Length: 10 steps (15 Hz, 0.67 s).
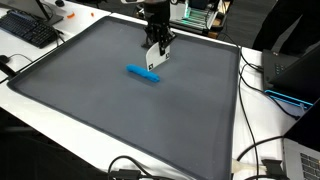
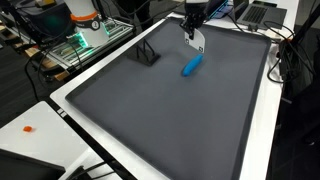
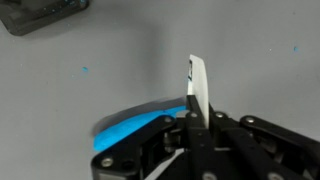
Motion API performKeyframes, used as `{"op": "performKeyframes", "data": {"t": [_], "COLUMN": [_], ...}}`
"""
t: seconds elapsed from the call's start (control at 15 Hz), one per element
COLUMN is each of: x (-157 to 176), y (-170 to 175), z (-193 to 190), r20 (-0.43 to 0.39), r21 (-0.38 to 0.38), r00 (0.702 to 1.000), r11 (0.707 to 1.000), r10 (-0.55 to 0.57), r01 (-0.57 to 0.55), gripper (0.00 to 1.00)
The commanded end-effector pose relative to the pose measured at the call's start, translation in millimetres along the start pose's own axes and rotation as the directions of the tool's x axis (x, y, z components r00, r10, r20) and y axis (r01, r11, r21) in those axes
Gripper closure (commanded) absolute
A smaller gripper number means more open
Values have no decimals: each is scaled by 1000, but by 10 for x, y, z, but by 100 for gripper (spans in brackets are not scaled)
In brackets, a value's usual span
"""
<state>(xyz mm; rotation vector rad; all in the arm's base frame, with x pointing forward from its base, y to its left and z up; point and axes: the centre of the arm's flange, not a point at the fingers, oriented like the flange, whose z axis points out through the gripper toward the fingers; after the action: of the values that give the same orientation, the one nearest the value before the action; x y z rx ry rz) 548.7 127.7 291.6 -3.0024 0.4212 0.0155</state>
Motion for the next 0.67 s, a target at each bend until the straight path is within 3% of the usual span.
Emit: {"op": "performKeyframes", "data": {"t": [0.0,0.6], "x": [60,298], "y": [-54,-209], "z": [14,187], "r20": [38,87], "r21": [-10,-79], "r00": [994,958], "r11": [994,957], "r10": [-106,-273], "r01": [107,280], "gripper": [99,99]}}
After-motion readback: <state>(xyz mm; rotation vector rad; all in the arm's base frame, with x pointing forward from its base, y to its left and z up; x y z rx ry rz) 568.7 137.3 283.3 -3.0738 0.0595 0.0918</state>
